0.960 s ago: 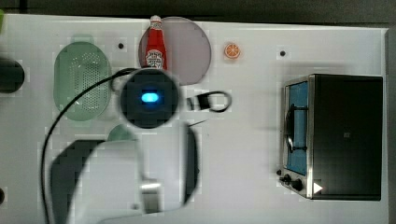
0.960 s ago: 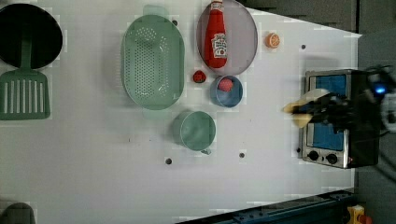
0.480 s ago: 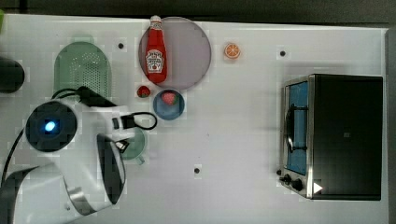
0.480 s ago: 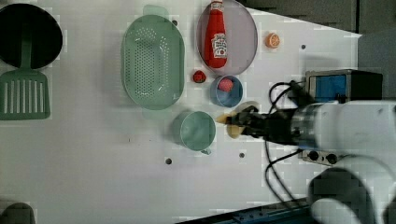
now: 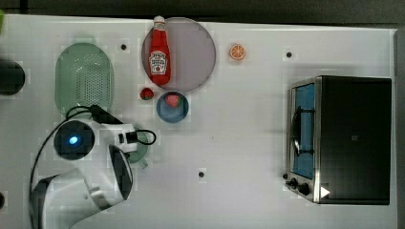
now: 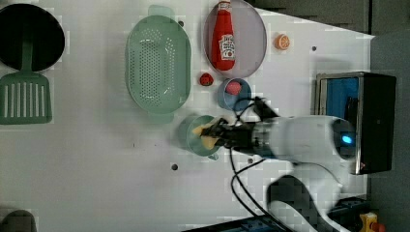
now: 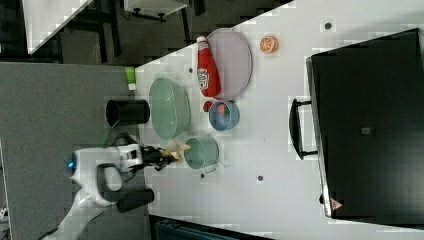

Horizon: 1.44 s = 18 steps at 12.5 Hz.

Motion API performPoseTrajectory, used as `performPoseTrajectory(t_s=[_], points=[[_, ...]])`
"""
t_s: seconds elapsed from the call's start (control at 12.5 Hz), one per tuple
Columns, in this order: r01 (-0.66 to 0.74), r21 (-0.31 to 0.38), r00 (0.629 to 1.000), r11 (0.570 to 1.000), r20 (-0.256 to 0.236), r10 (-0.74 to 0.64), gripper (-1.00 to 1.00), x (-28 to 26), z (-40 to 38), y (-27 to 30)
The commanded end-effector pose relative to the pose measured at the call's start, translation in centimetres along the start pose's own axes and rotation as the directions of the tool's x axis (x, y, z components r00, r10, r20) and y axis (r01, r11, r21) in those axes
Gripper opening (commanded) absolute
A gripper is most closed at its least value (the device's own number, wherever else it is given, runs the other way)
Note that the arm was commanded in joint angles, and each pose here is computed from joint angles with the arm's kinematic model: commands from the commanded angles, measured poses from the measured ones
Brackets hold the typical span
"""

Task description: Pick Banana and place it in mug.

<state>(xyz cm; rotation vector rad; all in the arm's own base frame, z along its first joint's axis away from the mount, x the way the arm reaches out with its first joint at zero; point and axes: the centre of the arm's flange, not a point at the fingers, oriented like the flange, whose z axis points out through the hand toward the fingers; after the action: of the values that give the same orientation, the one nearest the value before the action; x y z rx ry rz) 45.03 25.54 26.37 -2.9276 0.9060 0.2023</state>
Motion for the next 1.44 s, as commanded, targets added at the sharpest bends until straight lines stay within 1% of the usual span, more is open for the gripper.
performPoseTrajectory(t_s=[0.08, 0.32, 0.4, 0.48, 0.64, 0.72, 0.8, 0.96, 1.2, 1.28, 1.44], points=[[-0.139, 0.019, 0.99, 0.99, -0.013, 0.139, 0.22, 2.4, 0.4, 1.6], [-0.141, 0.026, 0.99, 0.99, -0.015, 0.141, 0.9, 2.5, 0.6, 1.6], [-0.141, 0.03, 0.99, 0.99, -0.018, 0.141, 1.0, 2.6, 0.4, 1.5], [-0.143, 0.045, 0.989, 0.989, -0.028, 0.144, 1.0, 2.8, -0.4, 1.3], [-0.155, 0.092, 0.985, 0.984, -0.068, 0.161, 1.0, 4.0, -4.2, 1.0], [-0.162, 0.091, 0.982, 0.983, -0.081, 0.17, 1.0, 4.4, -6.7, 1.2], [-0.168, 0.074, 0.981, 0.983, -0.088, 0.174, 1.0, 4.8, -9.5, 1.8], [-0.146, 0.06, 0.983, 0.987, -0.106, 0.152, 1.0, 6.1, -16.5, 3.1], [-0.133, 0.048, 0.984, 0.99, -0.117, 0.137, 1.0, 9.8, -27.2, 8.2], [-0.128, 0.028, 0.984, 0.991, -0.125, 0.131, 1.0, 11.0, -30.1, 10.5], [-0.105, -0.051, 0.984, 0.993, -0.151, 0.096, 1.0, 12.5, -34.6, 15.0]])
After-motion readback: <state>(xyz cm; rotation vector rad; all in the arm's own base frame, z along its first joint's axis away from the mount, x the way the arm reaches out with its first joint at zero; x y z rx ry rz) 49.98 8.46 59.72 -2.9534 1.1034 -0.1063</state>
